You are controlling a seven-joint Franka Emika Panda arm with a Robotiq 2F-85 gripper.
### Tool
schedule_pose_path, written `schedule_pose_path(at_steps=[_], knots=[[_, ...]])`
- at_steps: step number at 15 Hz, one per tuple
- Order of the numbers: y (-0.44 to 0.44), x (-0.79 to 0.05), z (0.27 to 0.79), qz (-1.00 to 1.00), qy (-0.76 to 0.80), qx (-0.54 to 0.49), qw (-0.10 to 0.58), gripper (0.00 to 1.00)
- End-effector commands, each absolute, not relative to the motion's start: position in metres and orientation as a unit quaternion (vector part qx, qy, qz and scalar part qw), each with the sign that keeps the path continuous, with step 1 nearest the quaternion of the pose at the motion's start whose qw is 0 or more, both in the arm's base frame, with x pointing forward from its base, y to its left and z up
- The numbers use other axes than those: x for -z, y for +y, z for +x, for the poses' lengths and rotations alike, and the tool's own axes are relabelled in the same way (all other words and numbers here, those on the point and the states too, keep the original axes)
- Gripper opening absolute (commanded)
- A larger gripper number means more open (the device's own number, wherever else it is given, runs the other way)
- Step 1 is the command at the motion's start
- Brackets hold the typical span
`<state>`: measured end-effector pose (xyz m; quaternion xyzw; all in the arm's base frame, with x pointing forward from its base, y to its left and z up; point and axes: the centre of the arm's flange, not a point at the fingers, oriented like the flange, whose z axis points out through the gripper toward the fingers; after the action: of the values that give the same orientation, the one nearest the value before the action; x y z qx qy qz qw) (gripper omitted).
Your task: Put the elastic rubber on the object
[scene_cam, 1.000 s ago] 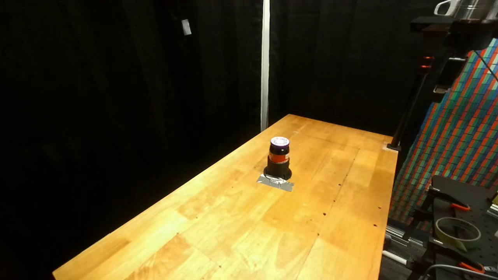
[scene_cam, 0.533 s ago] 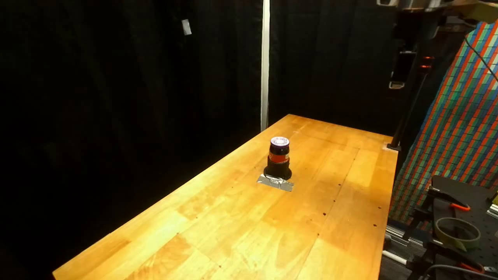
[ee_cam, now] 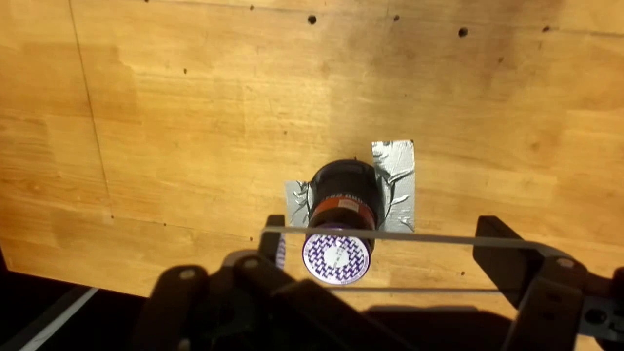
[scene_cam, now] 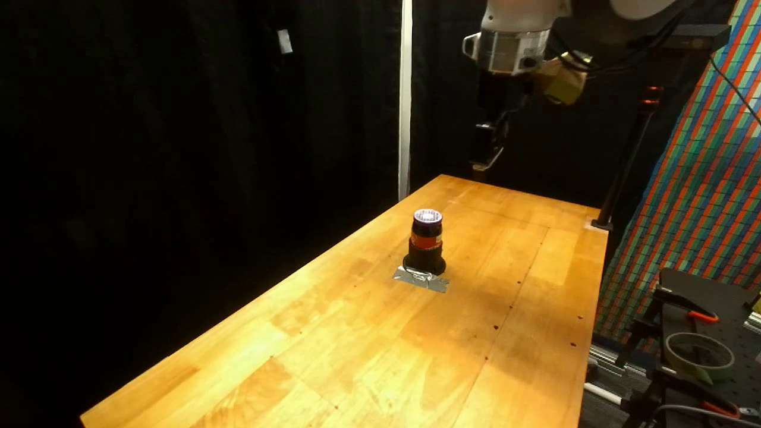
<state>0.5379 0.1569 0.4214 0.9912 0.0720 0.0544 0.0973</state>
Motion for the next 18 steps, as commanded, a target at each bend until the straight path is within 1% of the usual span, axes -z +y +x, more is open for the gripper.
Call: schedule_pose_path(at_steps=[1, 4, 8, 13, 18], knots=[[0.166, -0.392, 0.62, 0.992, 0.037, -0.073, 0.095, 1.0], [0.156, -0.357, 0.655, 0.993, 0.004, -0.078, 0.084, 1.0], [0.14, -0.316, 0.684, 0.992, -0.026, -0.075, 0.093, 1.0], [0.12, -0.276, 0.698, 0.992, -0.045, -0.054, 0.105, 1.0], [0.122, -0.258, 0.7, 0.995, -0.053, -0.034, 0.076, 1.0]])
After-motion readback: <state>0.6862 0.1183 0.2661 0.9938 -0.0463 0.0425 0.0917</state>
